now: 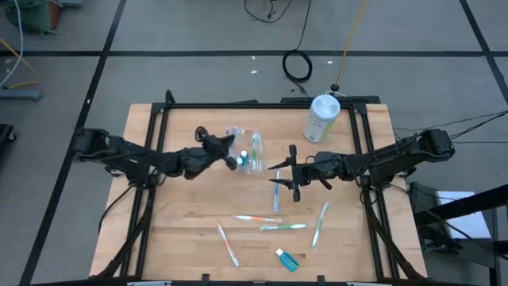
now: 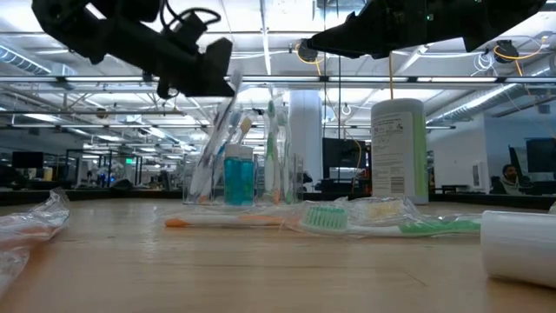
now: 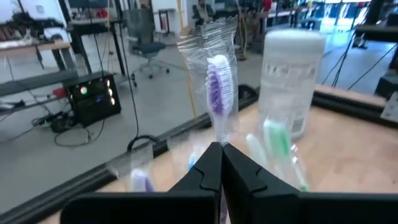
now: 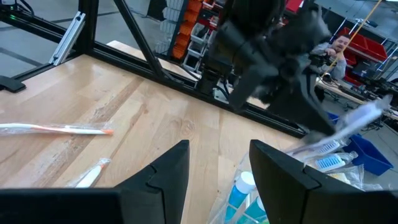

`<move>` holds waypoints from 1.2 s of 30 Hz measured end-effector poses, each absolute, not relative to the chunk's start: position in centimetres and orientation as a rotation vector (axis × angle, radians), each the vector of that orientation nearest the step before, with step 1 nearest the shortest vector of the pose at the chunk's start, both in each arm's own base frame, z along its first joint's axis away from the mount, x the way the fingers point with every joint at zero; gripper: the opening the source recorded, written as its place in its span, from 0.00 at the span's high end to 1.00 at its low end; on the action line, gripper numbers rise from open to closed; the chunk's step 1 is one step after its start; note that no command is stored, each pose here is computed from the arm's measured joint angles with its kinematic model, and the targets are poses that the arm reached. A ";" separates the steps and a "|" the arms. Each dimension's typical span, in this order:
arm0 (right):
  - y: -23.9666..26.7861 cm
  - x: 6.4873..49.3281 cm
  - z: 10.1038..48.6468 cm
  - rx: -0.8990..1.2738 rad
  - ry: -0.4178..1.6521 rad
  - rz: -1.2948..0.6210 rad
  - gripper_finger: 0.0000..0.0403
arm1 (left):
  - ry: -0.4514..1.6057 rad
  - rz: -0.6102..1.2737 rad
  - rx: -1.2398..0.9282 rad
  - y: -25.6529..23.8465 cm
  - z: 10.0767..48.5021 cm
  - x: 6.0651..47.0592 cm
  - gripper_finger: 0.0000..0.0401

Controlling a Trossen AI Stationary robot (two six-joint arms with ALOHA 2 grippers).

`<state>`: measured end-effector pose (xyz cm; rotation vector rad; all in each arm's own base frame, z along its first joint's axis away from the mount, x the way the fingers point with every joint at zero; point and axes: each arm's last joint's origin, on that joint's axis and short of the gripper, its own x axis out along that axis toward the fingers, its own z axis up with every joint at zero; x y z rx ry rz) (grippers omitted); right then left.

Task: Pick & Place toothbrushing station
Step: Put the violet toothbrush into the transparent organizer

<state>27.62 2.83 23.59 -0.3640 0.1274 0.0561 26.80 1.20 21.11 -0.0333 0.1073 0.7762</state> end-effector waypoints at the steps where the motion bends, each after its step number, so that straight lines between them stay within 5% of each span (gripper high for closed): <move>1: 2.8 27.6 23.6 -0.364 0.127 0.057 0.60 | 0.117 0.781 -0.041 1.3 20.8 26.9 0.99; 31: 2.8 27.6 23.6 -0.364 0.128 0.057 0.60 | 0.457 0.816 0.128 0.9 17.1 26.1 0.99; 36: 2.8 27.6 23.6 -0.364 0.128 0.056 0.60 | 0.457 0.815 0.126 0.9 17.1 26.1 0.92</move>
